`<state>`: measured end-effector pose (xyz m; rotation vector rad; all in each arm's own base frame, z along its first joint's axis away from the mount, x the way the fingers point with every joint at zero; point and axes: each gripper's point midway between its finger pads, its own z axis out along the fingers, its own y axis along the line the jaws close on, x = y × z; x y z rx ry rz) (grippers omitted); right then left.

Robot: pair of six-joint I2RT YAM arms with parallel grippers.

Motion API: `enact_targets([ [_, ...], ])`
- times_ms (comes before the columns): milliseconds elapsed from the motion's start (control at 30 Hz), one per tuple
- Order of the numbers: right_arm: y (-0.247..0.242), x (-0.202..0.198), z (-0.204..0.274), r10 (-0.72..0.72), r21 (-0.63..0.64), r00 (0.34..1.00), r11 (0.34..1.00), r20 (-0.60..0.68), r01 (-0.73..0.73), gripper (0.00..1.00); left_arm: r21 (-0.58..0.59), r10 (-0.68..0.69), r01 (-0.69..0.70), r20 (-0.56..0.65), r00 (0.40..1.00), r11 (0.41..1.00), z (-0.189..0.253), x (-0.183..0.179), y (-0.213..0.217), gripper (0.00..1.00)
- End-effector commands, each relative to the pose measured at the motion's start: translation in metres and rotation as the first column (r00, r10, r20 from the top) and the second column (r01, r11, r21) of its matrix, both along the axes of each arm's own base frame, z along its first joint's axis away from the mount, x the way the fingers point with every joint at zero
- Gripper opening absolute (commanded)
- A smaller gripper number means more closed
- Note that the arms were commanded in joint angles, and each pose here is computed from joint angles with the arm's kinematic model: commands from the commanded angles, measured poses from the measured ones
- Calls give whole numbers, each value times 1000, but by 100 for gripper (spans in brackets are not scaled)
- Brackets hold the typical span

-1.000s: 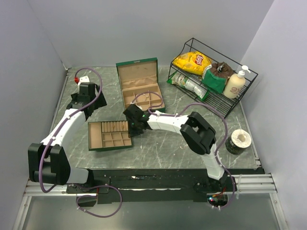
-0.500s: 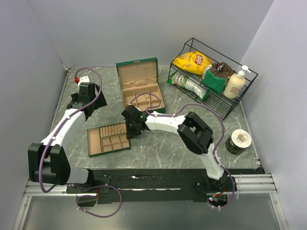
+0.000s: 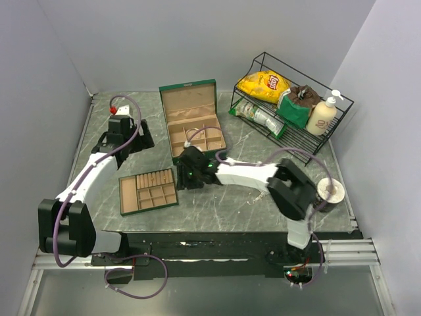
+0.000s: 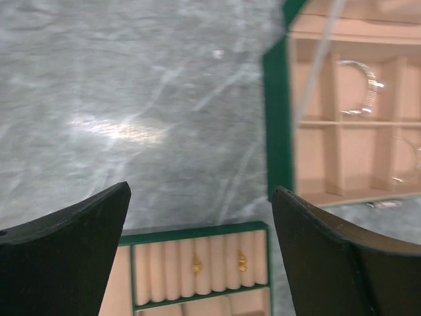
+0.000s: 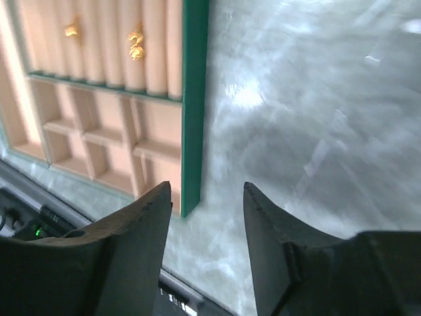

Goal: Organize the mixed jewelry

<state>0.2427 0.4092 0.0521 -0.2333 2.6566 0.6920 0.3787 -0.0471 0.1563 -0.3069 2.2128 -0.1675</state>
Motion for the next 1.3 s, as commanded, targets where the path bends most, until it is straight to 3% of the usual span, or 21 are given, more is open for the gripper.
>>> enact_targets([
  [0,-37,23,69,-99,61,974,994,203,89,56,-159,-171,181,79,982,970,17,9,-48,91],
  [200,-130,34,77,-292,93,931,956,220,278,56,-173,-205,207,30,978,963,9,22,-96,84],
  [400,-197,29,89,-407,142,883,913,235,383,56,-161,-187,170,-96,978,972,-40,35,-110,69],
  [567,-229,18,91,-450,151,856,893,256,424,56,-134,-179,158,-166,970,978,-65,42,-112,61],
  [933,-277,10,44,-529,54,825,846,198,530,53,-133,-239,215,-206,949,967,-77,23,-153,23],
  [1267,-310,4,12,-549,-122,819,813,166,569,50,-106,-235,214,-262,936,971,-95,-17,-170,13],
])
